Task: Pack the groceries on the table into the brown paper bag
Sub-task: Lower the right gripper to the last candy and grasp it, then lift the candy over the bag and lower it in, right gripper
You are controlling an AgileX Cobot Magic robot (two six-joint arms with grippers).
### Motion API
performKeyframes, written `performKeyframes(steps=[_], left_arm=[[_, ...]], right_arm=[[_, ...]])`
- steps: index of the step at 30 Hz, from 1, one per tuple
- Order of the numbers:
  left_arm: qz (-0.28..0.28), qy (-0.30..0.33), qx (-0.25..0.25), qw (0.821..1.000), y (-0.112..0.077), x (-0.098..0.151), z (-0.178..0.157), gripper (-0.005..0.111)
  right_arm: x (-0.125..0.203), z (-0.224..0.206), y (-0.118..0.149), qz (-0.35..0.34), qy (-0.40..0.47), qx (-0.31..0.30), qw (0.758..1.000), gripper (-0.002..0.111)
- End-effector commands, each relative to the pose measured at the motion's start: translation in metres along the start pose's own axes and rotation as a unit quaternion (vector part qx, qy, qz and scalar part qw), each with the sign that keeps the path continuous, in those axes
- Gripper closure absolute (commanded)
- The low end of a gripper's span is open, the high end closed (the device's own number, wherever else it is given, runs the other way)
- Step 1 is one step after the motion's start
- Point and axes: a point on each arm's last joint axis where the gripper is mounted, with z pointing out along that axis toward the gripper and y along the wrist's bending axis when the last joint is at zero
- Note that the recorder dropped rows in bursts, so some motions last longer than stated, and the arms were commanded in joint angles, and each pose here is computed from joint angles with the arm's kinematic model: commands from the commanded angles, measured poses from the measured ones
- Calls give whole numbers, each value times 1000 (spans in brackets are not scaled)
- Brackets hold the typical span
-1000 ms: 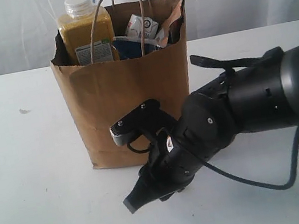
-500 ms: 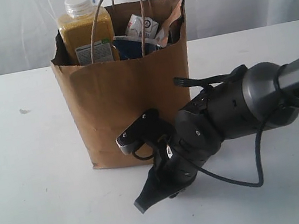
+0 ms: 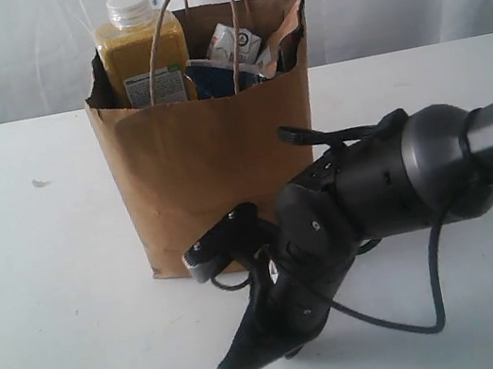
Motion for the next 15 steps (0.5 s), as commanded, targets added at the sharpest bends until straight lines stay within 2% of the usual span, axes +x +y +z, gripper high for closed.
performKeyframes(steps=[1,6,10,13,15], left_arm=[[-7,-3,4,1000,-1,0,0,107],[-7,-3,4,1000,-1,0,0,107],[-7,-3,4,1000,-1,0,0,107],[-7,-3,4,1000,-1,0,0,107],[-7,-3,4,1000,-1,0,0,107]], right_arm=[[7,-18,33,-51,4,-21,998,108],[14,-50,73,-100,-34,-52,993,108],[13,-91,90,-121,-106,-79,984,108],[4,-134,93,-119,-195,-97,969,108],[-4,-167,94,-113,-286,-109,945,108]])
